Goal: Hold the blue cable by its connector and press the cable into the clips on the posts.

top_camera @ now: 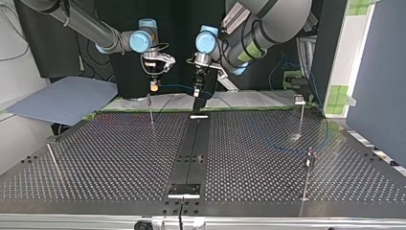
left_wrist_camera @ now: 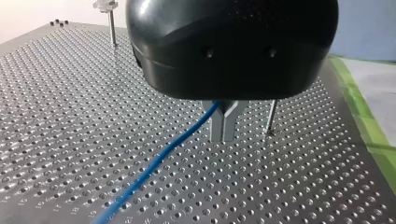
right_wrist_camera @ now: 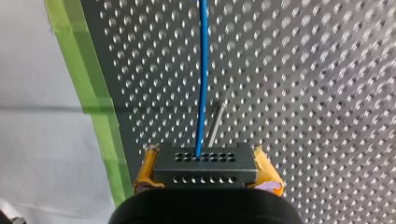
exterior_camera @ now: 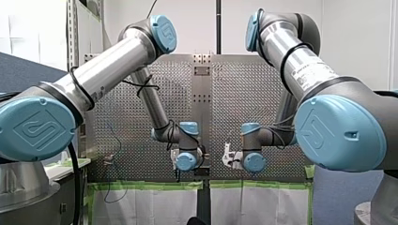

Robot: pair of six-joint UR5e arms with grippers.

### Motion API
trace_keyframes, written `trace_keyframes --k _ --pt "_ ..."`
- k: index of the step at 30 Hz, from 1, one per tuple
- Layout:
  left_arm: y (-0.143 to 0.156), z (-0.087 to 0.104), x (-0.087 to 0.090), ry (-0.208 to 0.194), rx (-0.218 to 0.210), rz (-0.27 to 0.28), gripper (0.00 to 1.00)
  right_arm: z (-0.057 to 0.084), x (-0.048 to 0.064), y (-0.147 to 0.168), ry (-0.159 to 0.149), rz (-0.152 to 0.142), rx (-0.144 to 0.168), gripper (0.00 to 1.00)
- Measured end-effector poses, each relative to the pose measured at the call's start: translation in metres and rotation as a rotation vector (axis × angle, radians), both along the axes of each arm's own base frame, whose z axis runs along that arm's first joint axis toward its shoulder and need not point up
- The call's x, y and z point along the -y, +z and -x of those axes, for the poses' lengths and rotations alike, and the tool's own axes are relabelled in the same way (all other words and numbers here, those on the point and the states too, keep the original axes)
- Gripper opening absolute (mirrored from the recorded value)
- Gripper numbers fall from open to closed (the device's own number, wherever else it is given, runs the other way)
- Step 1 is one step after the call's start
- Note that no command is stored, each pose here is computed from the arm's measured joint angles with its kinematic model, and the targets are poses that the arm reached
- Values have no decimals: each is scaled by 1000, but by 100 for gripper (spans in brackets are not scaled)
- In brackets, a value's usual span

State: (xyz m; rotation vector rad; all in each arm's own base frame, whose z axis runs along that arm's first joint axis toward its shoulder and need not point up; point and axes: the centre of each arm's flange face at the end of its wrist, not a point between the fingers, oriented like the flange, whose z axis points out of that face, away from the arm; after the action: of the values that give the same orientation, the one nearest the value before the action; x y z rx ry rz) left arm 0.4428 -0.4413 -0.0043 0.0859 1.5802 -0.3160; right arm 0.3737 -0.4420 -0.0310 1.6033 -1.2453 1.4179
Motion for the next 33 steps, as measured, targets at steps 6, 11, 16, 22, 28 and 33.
trace_keyframes --k 6,11,16,22,28,33 --pt "-13 -5 12 11 6 4 0 20 8 -5 -35 3 6 0" --pt "-30 -7 22 3 3 3 0 29 10 -7 -49 7 6 0" --pt "-51 -3 29 -7 -9 8 0 37 6 -11 -57 6 -11 0" --pt "-59 0 37 -18 -10 17 0 48 -1 -16 -71 2 -15 0" --pt "-77 5 43 -28 -21 9 0 59 3 -17 -91 7 -4 0" --pt "-93 10 47 -33 -32 5 0 62 9 -16 -83 25 17 0"
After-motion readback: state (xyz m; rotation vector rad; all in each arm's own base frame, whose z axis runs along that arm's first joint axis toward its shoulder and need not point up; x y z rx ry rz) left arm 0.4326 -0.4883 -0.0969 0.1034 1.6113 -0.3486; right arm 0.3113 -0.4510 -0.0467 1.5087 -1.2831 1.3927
